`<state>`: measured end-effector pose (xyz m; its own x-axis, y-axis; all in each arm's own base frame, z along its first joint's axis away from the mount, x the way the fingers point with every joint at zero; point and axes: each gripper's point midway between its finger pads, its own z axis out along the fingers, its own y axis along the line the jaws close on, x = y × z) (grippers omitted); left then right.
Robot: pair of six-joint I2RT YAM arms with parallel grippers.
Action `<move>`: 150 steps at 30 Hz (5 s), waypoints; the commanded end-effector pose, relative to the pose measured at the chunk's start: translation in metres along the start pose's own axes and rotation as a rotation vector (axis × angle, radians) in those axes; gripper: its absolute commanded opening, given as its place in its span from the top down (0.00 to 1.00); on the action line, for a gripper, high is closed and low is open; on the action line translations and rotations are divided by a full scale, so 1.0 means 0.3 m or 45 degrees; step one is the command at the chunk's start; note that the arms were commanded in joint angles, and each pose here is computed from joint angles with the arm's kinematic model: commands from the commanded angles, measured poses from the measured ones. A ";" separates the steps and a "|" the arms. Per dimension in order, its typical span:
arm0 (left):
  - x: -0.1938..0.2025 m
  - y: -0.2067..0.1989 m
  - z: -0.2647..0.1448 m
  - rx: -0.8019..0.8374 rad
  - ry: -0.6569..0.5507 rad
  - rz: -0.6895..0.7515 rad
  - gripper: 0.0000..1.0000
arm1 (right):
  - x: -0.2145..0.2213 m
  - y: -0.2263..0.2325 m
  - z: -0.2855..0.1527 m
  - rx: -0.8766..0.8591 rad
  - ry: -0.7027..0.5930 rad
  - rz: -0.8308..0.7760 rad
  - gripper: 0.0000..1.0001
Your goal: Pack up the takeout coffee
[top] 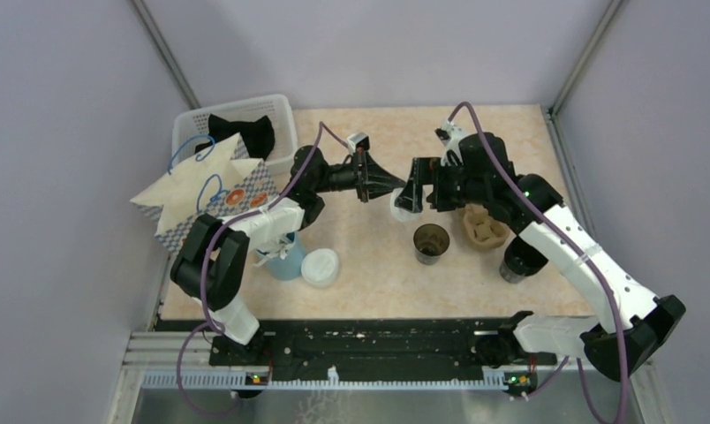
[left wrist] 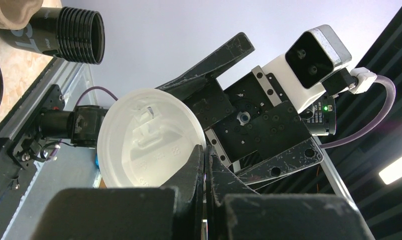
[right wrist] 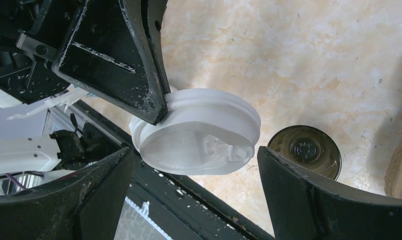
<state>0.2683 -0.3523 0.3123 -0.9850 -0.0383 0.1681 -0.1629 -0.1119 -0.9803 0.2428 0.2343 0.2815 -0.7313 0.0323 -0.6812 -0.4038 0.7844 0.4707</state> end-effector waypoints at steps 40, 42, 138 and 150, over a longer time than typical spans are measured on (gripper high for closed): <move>-0.012 -0.019 -0.018 -0.065 -0.075 0.190 0.49 | -0.030 0.007 -0.018 0.035 -0.079 -0.002 0.23; -0.034 -0.003 -0.038 -0.120 -0.110 0.252 0.42 | -0.011 -0.010 -0.037 0.078 -0.048 0.012 0.23; -0.140 -0.077 -0.180 -0.483 -0.195 1.464 0.16 | 0.344 -0.422 0.190 0.706 1.033 0.040 0.16; -0.147 -0.041 -0.184 -0.501 -0.199 1.415 0.15 | 0.264 -0.378 0.143 0.702 0.968 0.036 0.03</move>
<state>0.3060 -0.2903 0.3037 -0.6168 -0.0394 -0.7861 0.7149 0.3897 -0.5805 0.2450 0.1740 0.1281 -0.9765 -0.2142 0.0244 -0.2138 0.9767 0.0154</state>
